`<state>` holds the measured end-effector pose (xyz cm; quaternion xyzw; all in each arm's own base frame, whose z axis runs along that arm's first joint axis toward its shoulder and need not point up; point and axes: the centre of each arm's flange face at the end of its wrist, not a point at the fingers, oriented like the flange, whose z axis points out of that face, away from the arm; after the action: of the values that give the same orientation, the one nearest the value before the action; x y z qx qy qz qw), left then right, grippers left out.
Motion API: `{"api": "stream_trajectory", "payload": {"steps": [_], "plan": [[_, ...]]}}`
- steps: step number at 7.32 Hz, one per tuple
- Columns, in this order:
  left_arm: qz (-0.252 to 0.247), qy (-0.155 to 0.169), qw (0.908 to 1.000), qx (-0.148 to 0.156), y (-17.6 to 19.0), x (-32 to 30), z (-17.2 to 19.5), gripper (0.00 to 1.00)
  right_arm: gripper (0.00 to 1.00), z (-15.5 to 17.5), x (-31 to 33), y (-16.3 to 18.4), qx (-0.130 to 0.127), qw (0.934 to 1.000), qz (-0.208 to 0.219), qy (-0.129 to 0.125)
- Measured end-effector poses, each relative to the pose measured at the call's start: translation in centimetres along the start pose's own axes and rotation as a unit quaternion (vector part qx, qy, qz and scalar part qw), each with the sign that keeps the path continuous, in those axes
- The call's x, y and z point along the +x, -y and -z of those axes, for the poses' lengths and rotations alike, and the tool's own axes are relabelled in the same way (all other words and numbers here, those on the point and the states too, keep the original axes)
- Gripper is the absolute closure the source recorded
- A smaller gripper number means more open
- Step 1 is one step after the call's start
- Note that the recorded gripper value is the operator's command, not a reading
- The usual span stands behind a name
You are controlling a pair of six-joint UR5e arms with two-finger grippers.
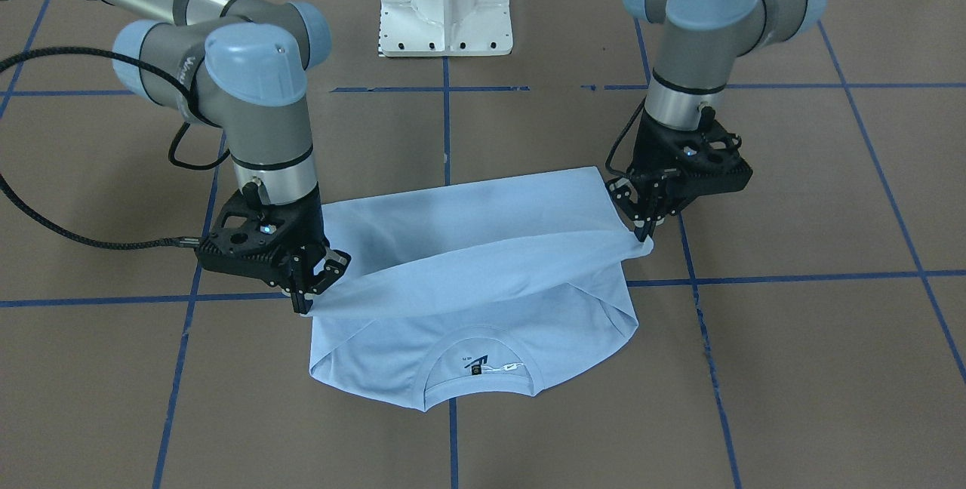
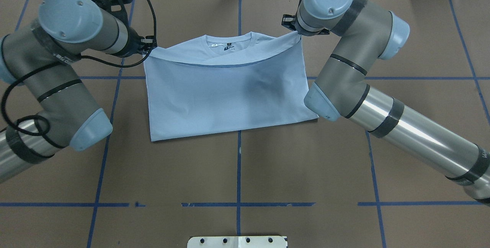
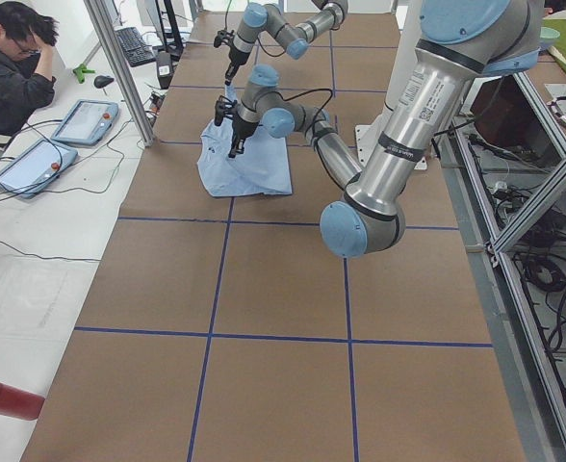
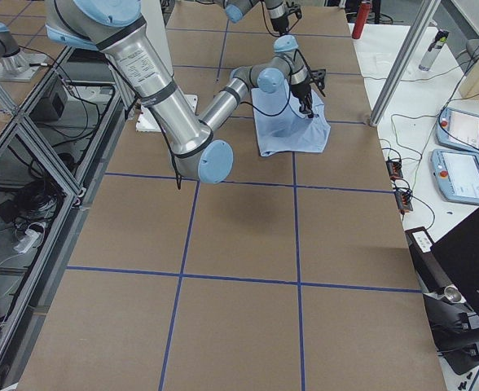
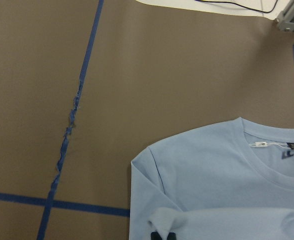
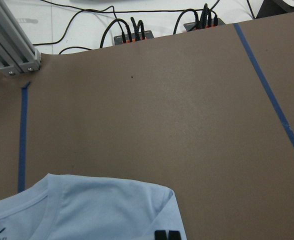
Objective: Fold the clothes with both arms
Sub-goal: 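Release the hem near the collar and raise both grippers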
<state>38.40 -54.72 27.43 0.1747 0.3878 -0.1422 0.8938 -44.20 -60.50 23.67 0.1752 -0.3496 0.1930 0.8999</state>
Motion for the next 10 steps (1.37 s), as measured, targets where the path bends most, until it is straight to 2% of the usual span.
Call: {"api": "stream_trajectory", "payload": {"steps": [3,4,6,7,8,10], "plan": [[-0.004,0.014,0.9999,0.004,1.4,-0.8,-10.4,1.0,1.0,-6.1,0.4,-0.3,-0.006,0.9997,0.002,-0.023],[-0.013,0.016,0.9998,0.004,1.3,-1.4,-12.3,1.0,1.0,-7.0,0.3,-1.0,-0.007,0.9995,0.006,-0.029],[-0.023,0.017,0.9996,0.005,1.2,-1.7,-13.5,1.0,1.0,-7.7,-0.2,-2.6,-0.007,0.9994,0.014,-0.032],[-0.024,0.015,0.9996,0.006,1.2,-1.6,-13.4,0.44,0.38,-7.8,-0.4,-2.9,-0.007,0.9993,0.016,-0.032],[-0.025,0.01,0.9996,0.008,1.2,-1.5,-13.3,0.0,0.0,-7.9,-0.3,-3.1,-0.008,0.9993,0.017,-0.033],[-0.029,-0.019,0.9992,0.018,1.0,-1.2,-12.1,0.0,0.0,-7.3,-0.8,-3.2,-0.007,0.9991,0.033,-0.026]]}}
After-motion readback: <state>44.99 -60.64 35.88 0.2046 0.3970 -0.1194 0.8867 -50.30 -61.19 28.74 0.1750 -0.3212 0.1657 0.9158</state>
